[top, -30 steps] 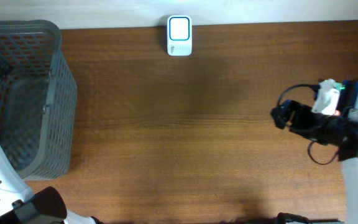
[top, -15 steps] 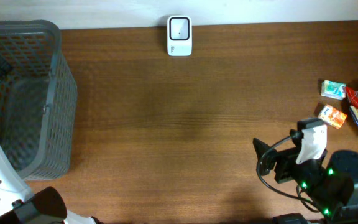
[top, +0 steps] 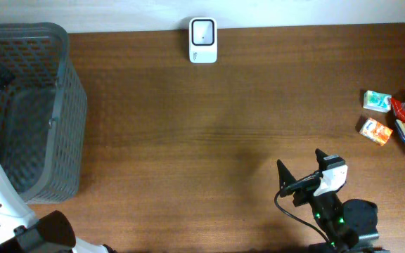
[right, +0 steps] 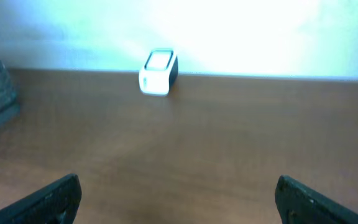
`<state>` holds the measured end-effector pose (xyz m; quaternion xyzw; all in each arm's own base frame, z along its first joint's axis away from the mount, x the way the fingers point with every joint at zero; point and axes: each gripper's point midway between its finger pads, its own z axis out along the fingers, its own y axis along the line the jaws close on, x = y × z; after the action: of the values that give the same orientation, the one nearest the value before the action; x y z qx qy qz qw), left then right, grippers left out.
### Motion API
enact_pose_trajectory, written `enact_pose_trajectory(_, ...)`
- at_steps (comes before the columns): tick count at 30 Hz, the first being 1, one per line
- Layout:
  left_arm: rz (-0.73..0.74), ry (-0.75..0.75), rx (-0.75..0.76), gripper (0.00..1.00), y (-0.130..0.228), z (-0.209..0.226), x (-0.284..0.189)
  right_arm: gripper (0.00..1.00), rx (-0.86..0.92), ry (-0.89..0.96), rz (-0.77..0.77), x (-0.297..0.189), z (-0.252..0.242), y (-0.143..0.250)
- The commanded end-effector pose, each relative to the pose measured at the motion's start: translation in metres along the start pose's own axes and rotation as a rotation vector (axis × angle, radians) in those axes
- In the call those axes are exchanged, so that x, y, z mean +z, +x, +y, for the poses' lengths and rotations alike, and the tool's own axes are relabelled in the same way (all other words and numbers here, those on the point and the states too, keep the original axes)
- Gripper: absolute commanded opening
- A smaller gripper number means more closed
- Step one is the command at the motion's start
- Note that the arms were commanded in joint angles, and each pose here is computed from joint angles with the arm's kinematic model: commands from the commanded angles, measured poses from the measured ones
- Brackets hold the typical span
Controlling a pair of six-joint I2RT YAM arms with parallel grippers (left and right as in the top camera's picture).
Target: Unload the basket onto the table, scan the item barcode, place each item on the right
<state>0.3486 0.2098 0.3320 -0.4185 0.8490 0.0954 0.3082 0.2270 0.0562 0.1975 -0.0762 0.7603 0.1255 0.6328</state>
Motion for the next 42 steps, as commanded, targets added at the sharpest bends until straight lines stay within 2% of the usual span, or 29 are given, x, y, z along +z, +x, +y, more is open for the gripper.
enact_pose_trajectory(1,-0.003,-0.007,-0.015,0.99,-0.002,0.003,0.000,0.98,-0.087,-0.018,-0.069,-0.001,0.003,-0.001)
enact_pose_trajectory(11,-0.003,-0.007,-0.015,0.99,-0.002,0.003,0.000,0.98,-0.129,-0.004,-0.232,0.007,-0.001,-0.006)
enact_pose_trajectory(16,-0.003,-0.007,-0.015,0.99,-0.002,0.003,0.000,0.98,-0.119,0.083,-0.239,0.007,-0.016,-0.008)
enact_pose_trajectory(29,-0.003,-0.007,-0.015,0.99,-0.002,0.003,0.000,0.98,-0.121,0.106,-0.272,0.009,-0.020,-0.006)
enact_pose_trajectory(36,-0.003,-0.007,-0.015,0.99,-0.002,0.003,0.000,0.98,-0.142,0.125,-0.253,0.010,-0.024,-0.002)
enact_pose_trajectory(42,-0.003,-0.007,-0.015,0.99,-0.002,0.003,0.000,0.98,-0.123,0.132,-0.095,0.016,-0.028,0.037)
